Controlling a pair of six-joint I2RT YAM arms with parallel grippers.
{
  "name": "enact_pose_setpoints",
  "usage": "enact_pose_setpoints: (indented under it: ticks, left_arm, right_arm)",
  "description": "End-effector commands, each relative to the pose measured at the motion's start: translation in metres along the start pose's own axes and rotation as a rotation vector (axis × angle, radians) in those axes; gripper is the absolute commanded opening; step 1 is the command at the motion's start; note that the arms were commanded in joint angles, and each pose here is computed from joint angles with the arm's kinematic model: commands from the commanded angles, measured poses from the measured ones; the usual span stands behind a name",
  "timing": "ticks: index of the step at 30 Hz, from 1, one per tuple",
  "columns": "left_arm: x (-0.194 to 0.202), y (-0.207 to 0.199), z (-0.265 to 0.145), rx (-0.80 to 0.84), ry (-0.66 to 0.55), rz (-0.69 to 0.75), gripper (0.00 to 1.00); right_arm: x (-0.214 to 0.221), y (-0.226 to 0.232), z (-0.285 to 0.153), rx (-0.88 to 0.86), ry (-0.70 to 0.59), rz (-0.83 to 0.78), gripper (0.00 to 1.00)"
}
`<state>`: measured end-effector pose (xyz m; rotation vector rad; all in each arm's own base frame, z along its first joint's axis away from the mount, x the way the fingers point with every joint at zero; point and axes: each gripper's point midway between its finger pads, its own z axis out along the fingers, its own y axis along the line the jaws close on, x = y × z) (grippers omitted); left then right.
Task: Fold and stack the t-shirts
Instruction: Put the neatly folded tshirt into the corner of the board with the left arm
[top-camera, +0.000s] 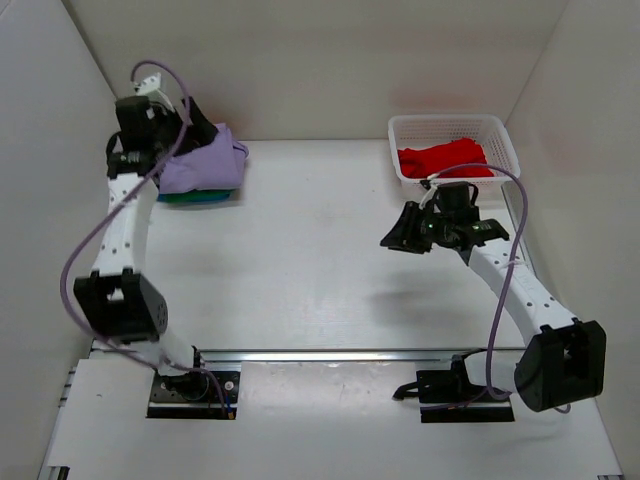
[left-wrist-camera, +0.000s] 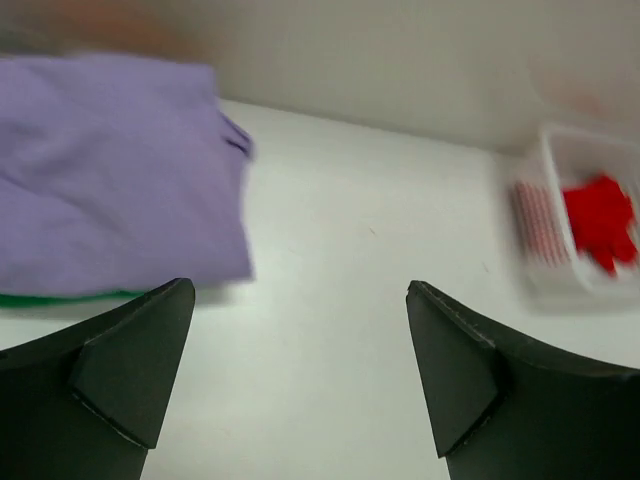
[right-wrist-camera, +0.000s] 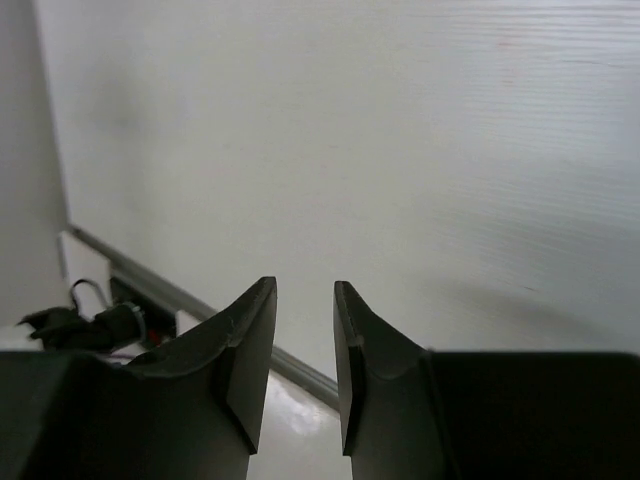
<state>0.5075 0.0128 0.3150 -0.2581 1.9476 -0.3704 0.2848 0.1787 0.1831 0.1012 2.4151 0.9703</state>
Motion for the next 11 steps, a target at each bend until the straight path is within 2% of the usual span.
enact_pose_setpoints:
  ticks: [1,4,8,11]
  left_arm:
    - [0.084,-0.041,-0.037,0.109,0.183,0.027,0.99]
    - [0.143,-0.064,-0.070,0.128,0.265,0.148,0.99]
    - [0.200,-0.050,-0.105,0.096,0.346,0.193,0.99]
    - [0.226,-0.020,-0.120,0.008,0.422,0.225,0.99]
  right_arm:
    - [-0.009,-0.038,-0.027,0.184,-0.042,-0.098,0.27]
    - [-0.013,-0.060,-0.050,0.247,-0.075,-0.106,0.29]
    - [-0.017,-0.091,-0.075,0.371,-0.123,-0.175,0.31]
    - [-0.015,-0.121,-0.085,0.502,-0.083,-0.248,0.33]
